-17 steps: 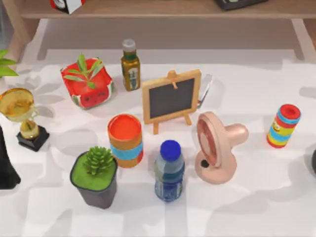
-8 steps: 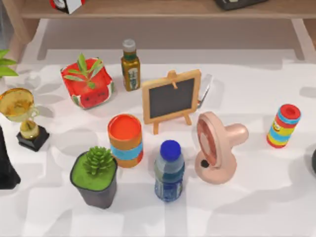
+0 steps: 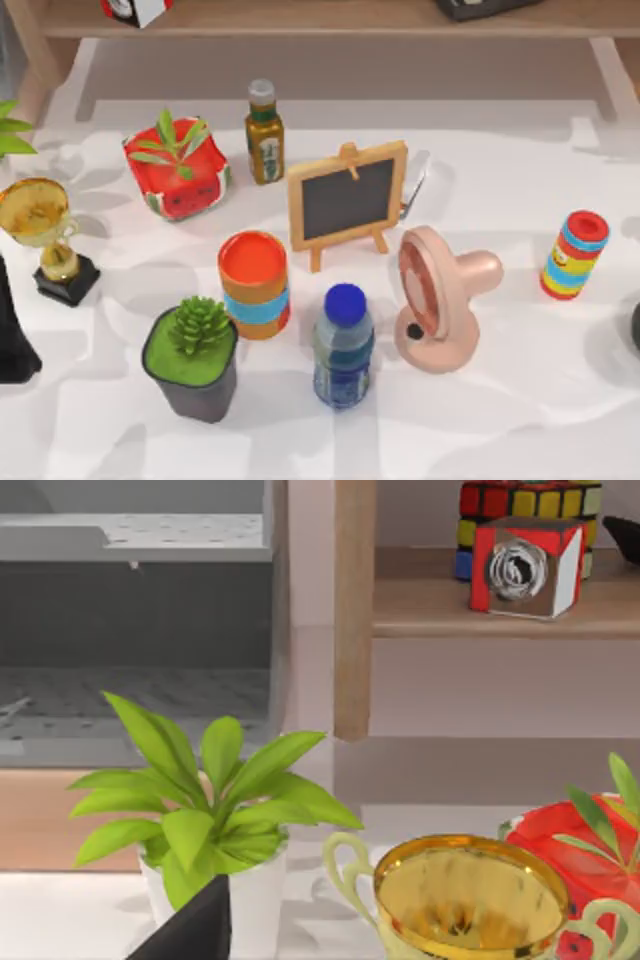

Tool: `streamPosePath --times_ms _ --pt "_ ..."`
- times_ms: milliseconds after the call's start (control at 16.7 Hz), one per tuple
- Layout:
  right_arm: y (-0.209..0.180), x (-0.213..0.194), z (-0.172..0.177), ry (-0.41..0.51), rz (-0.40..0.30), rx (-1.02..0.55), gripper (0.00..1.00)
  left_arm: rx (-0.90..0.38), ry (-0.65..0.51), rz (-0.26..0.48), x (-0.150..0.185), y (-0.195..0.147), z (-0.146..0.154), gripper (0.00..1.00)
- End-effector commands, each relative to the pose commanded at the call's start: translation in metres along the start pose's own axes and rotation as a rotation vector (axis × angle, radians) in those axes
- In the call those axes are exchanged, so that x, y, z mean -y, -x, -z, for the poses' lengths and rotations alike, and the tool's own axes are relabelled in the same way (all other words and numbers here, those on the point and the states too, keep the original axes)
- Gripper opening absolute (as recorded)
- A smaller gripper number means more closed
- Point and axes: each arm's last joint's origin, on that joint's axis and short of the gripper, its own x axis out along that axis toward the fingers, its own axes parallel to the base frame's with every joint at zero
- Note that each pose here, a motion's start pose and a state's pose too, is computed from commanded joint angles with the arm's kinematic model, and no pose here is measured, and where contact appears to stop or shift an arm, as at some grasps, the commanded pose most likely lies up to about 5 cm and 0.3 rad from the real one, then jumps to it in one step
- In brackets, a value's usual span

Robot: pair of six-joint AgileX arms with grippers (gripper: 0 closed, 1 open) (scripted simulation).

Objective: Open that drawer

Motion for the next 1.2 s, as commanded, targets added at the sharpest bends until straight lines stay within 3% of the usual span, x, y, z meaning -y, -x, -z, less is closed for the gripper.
streamPosePath --times_ms 480,900,1200 --pt "0.015 0.004 0.002 0.009 0.017 0.001 0.0 0.0 0.0 0.0 0.0 0.0 0.0 1.0" --pt "0.07 -0.002 -0.001 -0.003 -0.002 -0.002 0.0 0.0 0.0 0.0 0.0 0.0 0.0 1.0" --pt "0.072 -0.001 -0.001 0.003 0.006 0.003 0.0 0.0 0.0 0.0 0.0 0.0 0.0 1.0"
